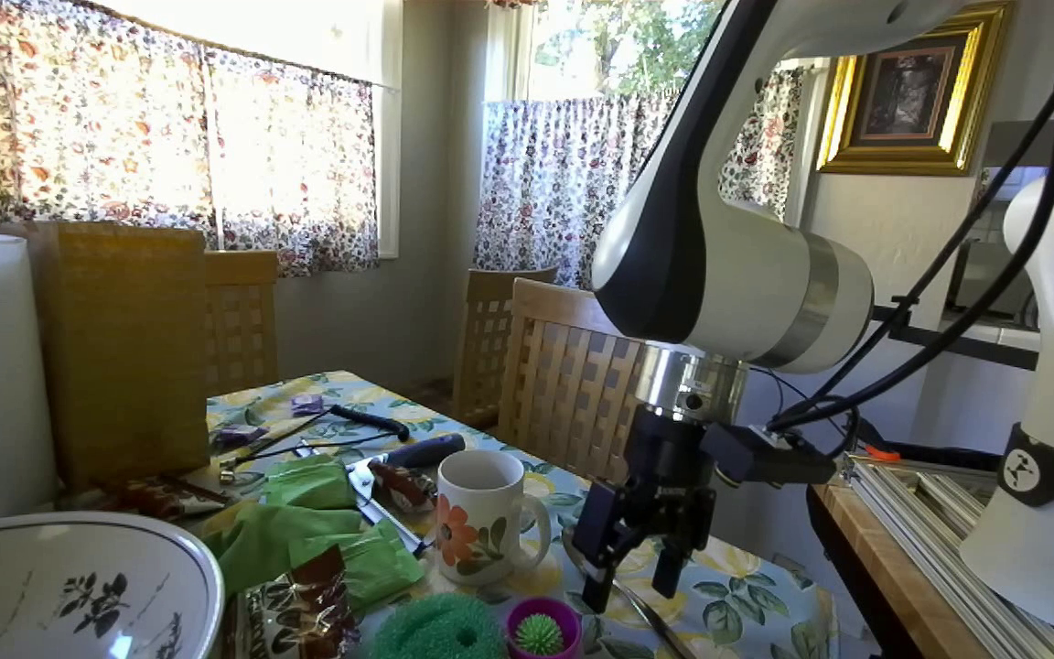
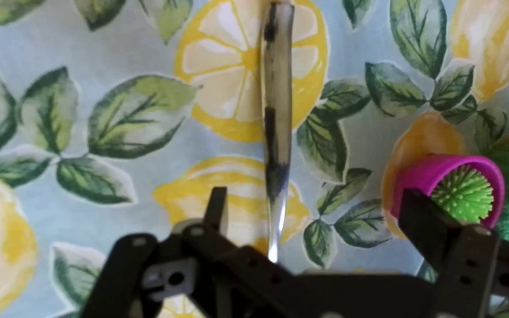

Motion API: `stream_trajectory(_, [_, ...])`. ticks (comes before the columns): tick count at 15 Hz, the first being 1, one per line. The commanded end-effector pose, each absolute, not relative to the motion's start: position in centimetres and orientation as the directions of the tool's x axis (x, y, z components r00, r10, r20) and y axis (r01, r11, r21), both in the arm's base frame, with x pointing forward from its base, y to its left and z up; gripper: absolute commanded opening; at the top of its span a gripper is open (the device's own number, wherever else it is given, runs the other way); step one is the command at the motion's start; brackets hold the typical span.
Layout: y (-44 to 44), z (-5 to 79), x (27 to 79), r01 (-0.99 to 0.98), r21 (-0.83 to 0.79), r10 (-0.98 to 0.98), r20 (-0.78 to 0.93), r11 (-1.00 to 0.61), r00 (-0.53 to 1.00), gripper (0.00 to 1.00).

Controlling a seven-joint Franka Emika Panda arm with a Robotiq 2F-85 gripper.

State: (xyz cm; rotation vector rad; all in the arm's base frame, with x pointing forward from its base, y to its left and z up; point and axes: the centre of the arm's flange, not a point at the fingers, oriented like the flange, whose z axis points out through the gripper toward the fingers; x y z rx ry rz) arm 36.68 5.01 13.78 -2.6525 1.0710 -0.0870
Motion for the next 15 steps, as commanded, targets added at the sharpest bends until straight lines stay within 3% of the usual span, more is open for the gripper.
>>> stream_trajectory(1, [5.53, 13.12, 37.8, -0.685, -0.247, -0.698, -0.042, -0.686, 0.714, 1.0])
stream_trajectory(7, [5.79, 12.46, 38.06, -0.692, -0.229, -0.703, -0.044, -0.685, 0.71, 1.0])
stream_trajectory(10, [5.86, 12.7, 38.24, -0.694, -0.233, -0.706, -0.038, -0.682, 0.707, 0.73])
stream_trajectory(15, [5.88, 12.88, 38.42, -0.696, -0.238, -0.711, -0.033, -0.677, 0.702, 0.39])
